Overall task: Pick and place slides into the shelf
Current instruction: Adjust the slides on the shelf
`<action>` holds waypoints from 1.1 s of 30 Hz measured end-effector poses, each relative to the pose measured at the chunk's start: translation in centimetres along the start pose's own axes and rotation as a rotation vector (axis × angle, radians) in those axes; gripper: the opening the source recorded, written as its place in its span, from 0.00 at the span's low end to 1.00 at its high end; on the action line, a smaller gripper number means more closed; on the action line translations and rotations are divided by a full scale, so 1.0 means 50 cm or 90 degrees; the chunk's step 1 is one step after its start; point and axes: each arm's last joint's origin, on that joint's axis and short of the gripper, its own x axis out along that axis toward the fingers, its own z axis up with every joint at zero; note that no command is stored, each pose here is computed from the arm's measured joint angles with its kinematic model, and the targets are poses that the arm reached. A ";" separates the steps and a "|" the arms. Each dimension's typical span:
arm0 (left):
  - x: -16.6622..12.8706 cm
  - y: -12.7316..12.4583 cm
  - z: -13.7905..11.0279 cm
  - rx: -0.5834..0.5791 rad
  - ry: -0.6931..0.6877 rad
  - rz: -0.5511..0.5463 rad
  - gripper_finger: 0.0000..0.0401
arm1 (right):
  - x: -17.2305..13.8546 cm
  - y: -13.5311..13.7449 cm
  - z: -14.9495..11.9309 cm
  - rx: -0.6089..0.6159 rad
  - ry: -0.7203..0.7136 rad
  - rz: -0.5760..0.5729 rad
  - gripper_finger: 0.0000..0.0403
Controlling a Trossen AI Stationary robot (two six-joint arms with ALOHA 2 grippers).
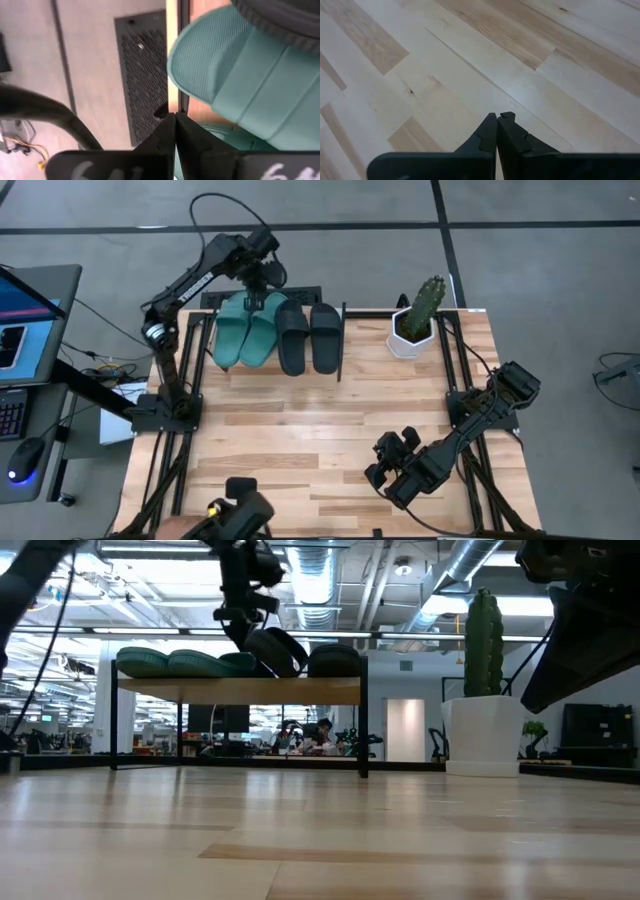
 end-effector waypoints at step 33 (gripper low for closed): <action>0.117 0.019 0.025 -0.151 0.075 -0.170 0.00 | 0.002 0.002 0.000 0.003 0.029 0.007 0.00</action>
